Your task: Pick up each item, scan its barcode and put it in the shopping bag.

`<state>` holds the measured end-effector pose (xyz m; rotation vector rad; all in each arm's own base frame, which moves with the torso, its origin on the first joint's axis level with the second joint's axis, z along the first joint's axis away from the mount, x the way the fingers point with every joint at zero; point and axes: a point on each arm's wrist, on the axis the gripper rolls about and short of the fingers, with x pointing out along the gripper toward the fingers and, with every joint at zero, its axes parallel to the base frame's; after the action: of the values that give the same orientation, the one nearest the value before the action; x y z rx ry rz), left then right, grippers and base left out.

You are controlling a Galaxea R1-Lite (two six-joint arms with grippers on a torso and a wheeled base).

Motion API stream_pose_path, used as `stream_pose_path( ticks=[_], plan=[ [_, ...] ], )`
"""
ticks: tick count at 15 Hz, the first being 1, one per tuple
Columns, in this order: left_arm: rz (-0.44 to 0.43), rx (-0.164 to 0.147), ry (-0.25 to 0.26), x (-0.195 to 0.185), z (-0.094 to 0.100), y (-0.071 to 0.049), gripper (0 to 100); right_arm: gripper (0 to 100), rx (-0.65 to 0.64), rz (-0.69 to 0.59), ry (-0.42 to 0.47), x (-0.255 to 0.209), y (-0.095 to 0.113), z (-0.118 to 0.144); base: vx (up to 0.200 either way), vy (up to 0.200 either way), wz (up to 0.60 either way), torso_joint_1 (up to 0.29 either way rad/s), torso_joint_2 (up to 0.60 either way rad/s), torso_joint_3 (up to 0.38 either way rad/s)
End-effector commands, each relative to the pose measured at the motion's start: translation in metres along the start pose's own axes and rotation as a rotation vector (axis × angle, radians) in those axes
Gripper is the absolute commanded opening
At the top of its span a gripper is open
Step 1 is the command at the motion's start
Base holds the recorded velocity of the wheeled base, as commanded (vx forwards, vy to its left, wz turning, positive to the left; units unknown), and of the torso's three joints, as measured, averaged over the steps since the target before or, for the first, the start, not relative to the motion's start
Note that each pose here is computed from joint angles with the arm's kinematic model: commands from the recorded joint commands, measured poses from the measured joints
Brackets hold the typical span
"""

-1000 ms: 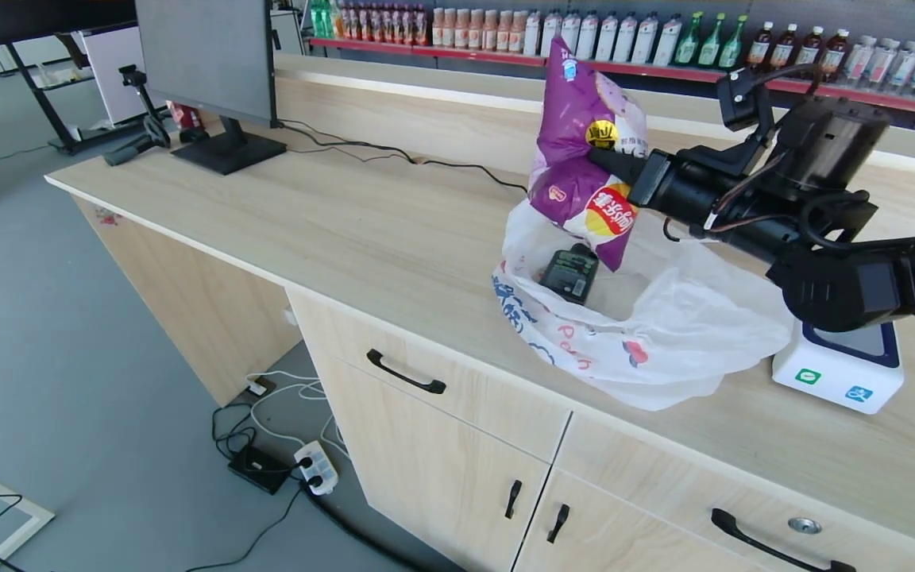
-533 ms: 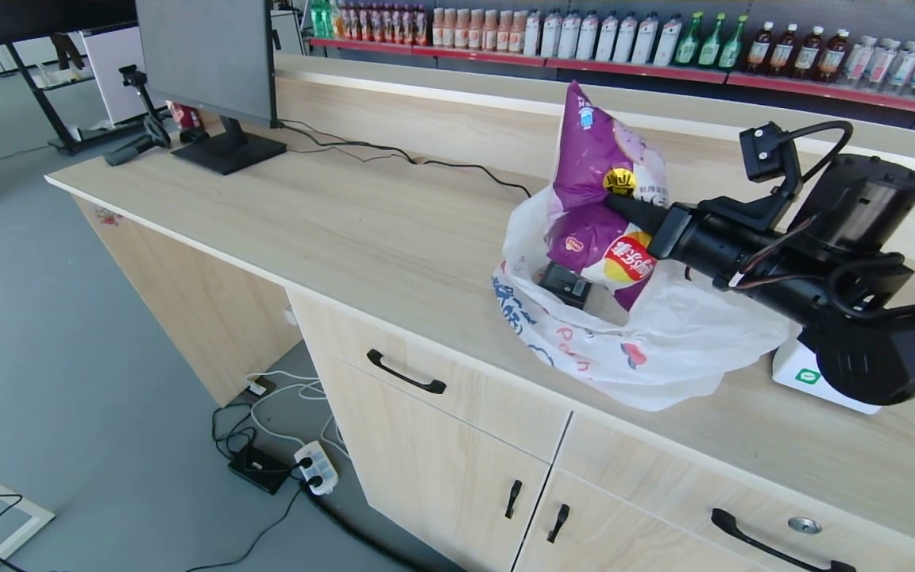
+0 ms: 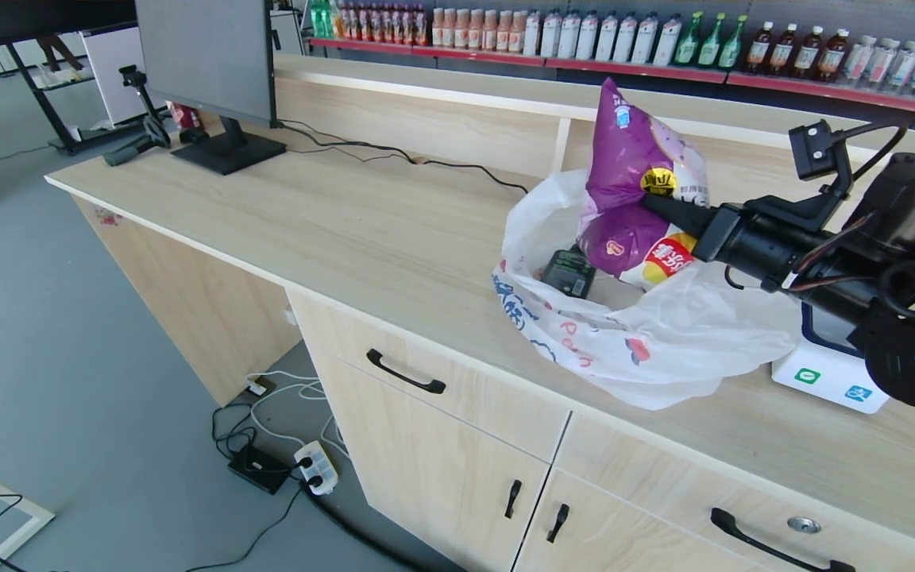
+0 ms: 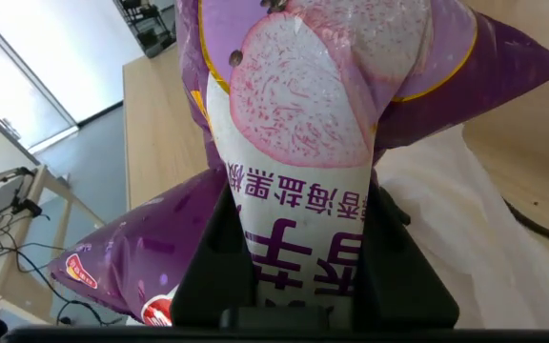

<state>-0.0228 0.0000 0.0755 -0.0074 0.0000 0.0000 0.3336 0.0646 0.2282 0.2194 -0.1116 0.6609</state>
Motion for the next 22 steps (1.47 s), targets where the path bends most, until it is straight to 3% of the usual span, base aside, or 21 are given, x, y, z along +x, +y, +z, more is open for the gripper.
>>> stream_pose_path(
  ticks=[1, 5, 12, 22],
  plan=[
    [-0.002, 0.0, 0.0, 0.0, 0.0, 0.0, 100, 0, -0.012, -0.003, -0.005, -0.004, 0.0, 0.003, 0.0, 0.0, 0.0, 0.0, 0.0, 0.0],
    [0.0, 0.0, 0.0, 0.0, 0.0, 0.0, 100, 0, -0.244, 0.074, 0.029, -0.006, -0.003, -0.002, 0.0, 0.0, 0.0, 0.0, 0.0, 0.0],
    [0.0, 0.0, 0.0, 0.0, 0.0, 0.0, 100, 0, -0.32, 0.025, 0.05, -0.011, -0.019, -0.007, 0.0, 0.0, 0.0, 0.0, 0.0, 0.0],
    [0.0, 0.0, 0.0, 0.0, 0.0, 0.0, 100, 0, -0.427, -0.033, 0.057, -0.003, -0.023, -0.009, 0.0, 0.0, 0.0, 0.0, 0.0, 0.0]
  ],
)
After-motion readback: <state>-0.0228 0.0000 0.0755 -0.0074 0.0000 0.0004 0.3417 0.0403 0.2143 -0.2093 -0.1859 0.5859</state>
